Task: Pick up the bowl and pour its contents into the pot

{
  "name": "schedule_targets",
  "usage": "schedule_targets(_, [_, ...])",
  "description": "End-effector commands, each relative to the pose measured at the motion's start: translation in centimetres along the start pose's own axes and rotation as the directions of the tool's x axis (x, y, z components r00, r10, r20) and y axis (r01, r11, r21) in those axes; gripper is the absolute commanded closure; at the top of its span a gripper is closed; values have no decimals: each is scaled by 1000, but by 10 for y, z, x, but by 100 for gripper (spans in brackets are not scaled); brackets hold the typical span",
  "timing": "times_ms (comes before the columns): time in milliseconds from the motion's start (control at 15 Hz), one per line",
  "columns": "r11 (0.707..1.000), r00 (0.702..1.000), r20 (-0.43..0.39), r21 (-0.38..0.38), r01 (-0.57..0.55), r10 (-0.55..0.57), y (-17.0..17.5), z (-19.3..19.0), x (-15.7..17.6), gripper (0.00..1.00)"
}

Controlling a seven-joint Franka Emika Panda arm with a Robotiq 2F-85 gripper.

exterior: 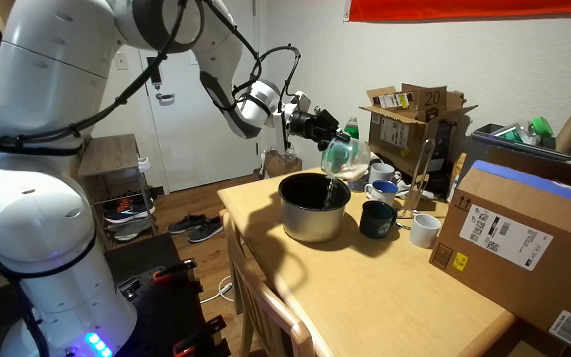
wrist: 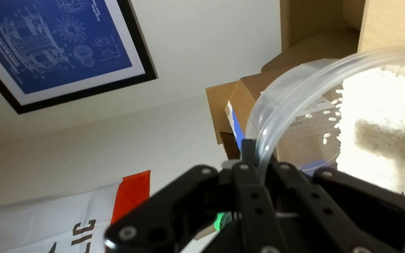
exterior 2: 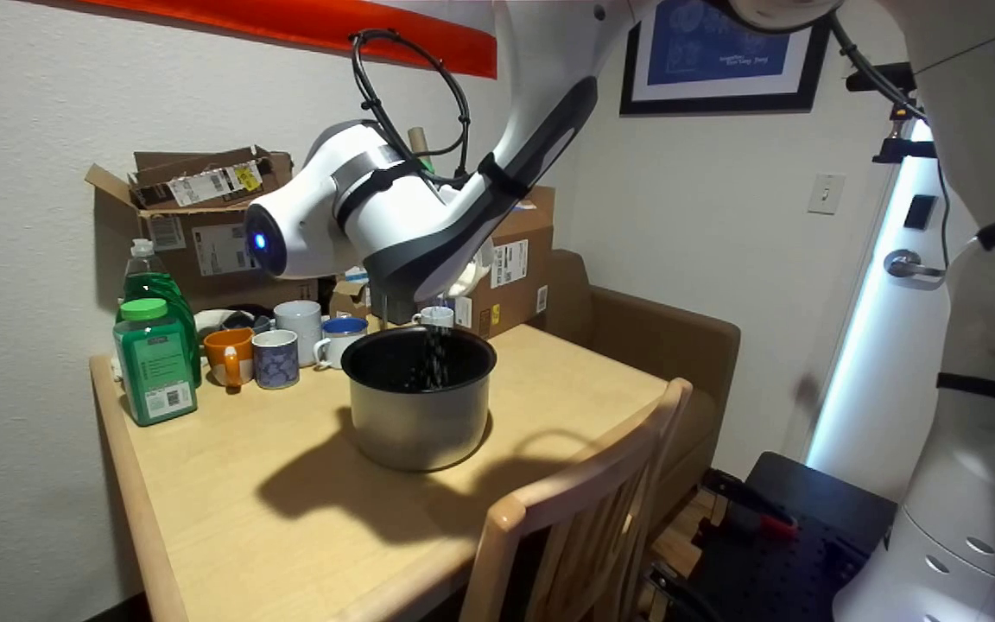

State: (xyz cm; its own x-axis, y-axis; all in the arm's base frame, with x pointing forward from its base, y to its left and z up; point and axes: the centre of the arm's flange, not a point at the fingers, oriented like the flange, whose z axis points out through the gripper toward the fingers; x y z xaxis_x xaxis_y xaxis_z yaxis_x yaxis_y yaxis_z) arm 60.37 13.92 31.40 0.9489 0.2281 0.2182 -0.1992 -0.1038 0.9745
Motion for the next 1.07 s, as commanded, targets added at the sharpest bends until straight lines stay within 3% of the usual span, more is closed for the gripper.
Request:
schedule_targets(0, [999, 1000, 13, -25, -28, 29, 8, 7, 6, 97])
schedule_targets(1000, [1000, 1000, 20, -5, -13, 13, 4, 12, 4, 95])
